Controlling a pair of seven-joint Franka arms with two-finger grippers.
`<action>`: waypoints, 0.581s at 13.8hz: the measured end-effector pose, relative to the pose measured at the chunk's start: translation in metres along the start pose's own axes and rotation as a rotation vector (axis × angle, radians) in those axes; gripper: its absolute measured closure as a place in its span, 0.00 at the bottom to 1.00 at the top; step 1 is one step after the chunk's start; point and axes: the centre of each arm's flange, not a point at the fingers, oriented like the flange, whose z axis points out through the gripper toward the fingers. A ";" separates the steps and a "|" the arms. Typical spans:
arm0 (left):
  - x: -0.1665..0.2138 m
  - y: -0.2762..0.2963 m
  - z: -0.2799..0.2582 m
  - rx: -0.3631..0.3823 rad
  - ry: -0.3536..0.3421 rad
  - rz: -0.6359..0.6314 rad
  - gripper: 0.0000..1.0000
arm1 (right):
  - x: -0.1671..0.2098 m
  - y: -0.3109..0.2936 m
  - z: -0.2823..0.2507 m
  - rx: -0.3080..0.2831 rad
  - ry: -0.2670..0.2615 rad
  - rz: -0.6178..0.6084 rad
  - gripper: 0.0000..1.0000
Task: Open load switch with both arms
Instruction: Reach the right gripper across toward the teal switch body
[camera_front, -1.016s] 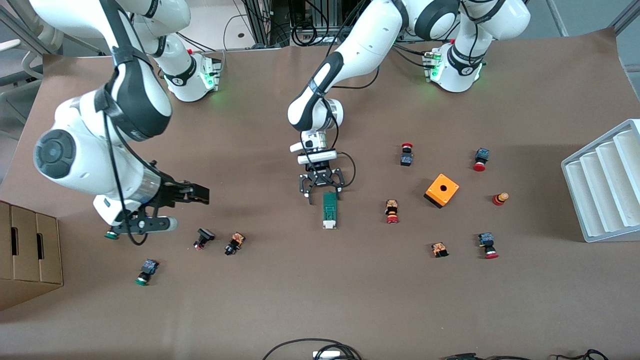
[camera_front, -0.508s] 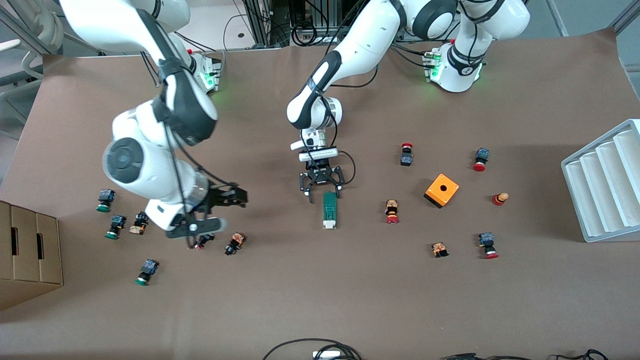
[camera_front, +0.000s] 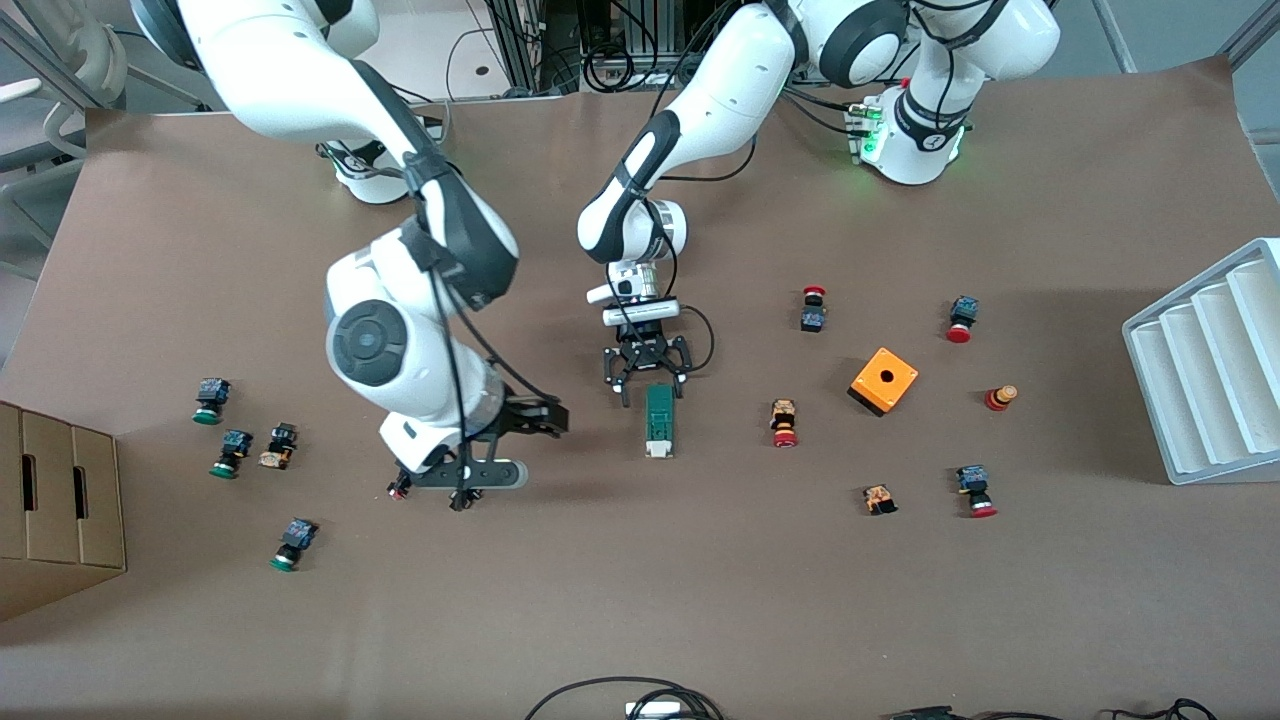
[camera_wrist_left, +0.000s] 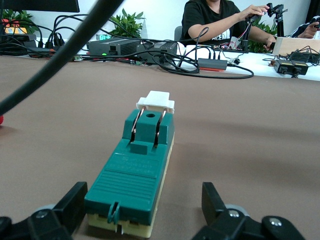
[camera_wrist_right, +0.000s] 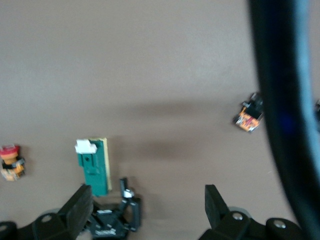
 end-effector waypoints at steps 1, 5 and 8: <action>0.000 0.000 0.000 0.001 0.000 0.000 0.00 | -0.003 -0.008 0.004 0.000 -0.001 0.068 0.00; 0.000 -0.002 0.002 0.003 0.002 0.004 0.00 | -0.017 -0.036 0.021 -0.008 -0.009 0.345 0.00; -0.001 -0.004 0.002 0.004 0.004 0.008 0.00 | -0.027 -0.050 0.028 -0.017 -0.012 0.534 0.00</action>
